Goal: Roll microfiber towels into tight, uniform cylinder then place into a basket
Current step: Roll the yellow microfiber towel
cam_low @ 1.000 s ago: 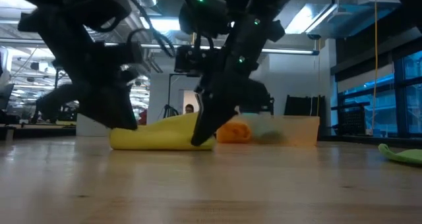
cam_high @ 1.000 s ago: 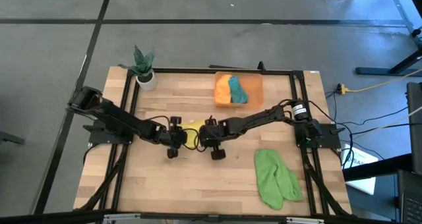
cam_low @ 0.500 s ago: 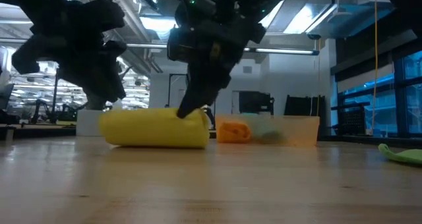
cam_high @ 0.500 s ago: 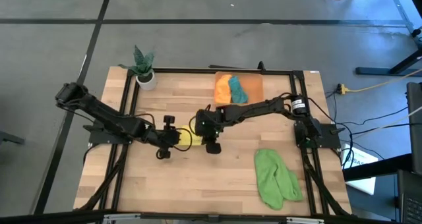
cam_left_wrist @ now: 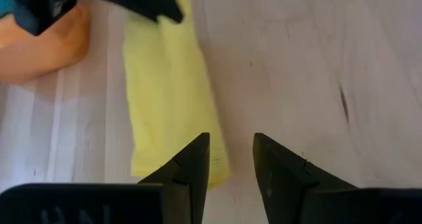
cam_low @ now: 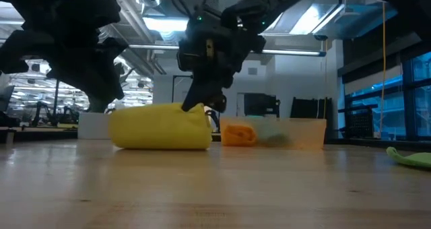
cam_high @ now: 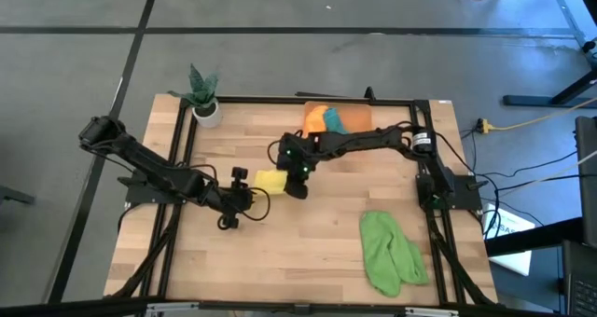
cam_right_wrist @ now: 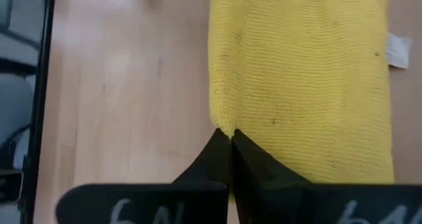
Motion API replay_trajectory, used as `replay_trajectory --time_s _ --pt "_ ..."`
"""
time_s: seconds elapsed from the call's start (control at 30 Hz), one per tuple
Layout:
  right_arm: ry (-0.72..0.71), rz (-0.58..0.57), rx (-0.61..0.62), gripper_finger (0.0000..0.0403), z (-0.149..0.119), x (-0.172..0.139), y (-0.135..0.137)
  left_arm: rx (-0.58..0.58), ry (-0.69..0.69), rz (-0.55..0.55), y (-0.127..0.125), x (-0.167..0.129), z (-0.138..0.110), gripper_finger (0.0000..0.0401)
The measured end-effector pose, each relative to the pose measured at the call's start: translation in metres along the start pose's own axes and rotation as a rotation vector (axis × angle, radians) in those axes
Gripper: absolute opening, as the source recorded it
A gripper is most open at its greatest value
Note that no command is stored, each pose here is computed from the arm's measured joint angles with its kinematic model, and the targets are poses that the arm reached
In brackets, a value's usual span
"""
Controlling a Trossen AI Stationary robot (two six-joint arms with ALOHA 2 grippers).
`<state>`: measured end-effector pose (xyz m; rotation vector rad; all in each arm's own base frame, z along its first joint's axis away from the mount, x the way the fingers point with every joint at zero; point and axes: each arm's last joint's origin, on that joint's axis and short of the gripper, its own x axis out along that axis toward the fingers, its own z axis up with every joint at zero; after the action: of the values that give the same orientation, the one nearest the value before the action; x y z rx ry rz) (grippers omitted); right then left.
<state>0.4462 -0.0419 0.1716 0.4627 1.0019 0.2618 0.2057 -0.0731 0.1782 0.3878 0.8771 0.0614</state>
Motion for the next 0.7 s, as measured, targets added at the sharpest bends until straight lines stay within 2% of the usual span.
replay_trajectory --time_s 0.27,0.37,0.43,0.53,0.7 --pt "-0.028 -0.011 0.137 0.0002 0.004 -0.012 -0.022 0.009 -0.002 0.0 0.0 0.0 0.0 0.0108" --pt "-0.033 0.043 0.174 0.0002 0.005 -0.018 -0.03 0.009 -0.002 0.009 0.0 0.0 0.0 0.0108" --pt "-0.036 0.08 0.182 0.0002 0.006 -0.021 -0.033 0.005 -0.006 0.055 0.002 0.0 0.001 0.0108" --pt "-0.033 0.091 0.184 0.0002 0.006 -0.021 -0.033 -0.009 -0.001 0.106 0.006 0.01 0.002 0.0108" --pt "-0.029 0.107 0.188 0.0004 0.006 -0.021 -0.033 0.038 0.018 0.148 0.014 0.034 0.004 0.0108"
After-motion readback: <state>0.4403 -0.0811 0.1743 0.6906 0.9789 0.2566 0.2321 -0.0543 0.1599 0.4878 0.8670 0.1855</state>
